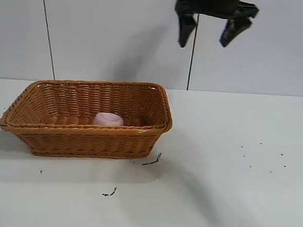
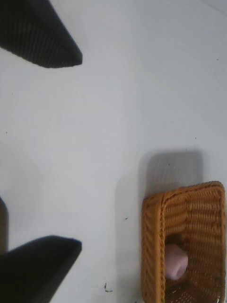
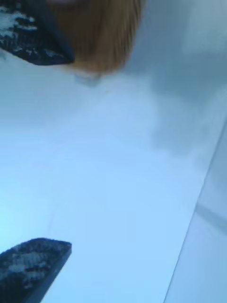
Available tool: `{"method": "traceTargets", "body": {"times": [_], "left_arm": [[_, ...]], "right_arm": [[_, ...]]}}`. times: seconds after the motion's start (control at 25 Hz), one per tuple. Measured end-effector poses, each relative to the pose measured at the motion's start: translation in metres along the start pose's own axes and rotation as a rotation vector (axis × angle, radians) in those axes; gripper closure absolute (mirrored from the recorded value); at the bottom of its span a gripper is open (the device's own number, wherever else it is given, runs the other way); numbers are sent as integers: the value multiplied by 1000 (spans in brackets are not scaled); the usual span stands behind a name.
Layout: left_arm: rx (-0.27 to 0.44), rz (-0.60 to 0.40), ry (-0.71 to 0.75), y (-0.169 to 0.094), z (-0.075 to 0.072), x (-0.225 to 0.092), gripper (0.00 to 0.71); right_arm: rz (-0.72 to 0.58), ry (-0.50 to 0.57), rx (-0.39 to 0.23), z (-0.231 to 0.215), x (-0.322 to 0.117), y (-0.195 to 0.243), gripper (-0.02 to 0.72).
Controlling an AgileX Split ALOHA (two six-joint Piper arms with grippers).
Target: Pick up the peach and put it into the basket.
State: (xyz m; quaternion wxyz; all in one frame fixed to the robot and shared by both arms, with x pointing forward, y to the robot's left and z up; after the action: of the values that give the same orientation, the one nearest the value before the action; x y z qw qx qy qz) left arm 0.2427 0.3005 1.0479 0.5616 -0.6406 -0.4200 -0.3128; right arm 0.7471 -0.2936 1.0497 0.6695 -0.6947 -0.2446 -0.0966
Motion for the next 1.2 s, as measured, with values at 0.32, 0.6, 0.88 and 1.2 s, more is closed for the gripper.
{"method": "traceTargets", "body": {"times": [0.32,0.6,0.88,1.2], "left_arm": [[0,0,0,0,0,0,17],[0,0,0,0,0,0,17],[0,0,0,0,0,0,17],[0,0,0,0,0,0,17]], "right_arm": [[-37,19,9,-3,-4,-40,8],[-39,19,10,10,-54,-129,8],[-58,15,7,37,-167,-217,8],[-75,16,3,68,-310,-221,8]]}}
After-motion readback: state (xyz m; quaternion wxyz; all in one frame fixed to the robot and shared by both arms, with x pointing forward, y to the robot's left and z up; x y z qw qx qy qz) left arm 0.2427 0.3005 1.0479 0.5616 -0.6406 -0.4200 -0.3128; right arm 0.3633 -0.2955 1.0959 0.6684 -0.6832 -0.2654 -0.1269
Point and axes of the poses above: a point on each arm's last joint axis where the gripper is mounted, y pointing out along that axis toward the gripper, z along the wrist's bending axis when the last joint is at zero, x = y × z, the point moved 1 cm from there along y, pointing out along that axis toward the gripper, and after that the axes turned 9 degrees about -y, right-handed, at the moved point
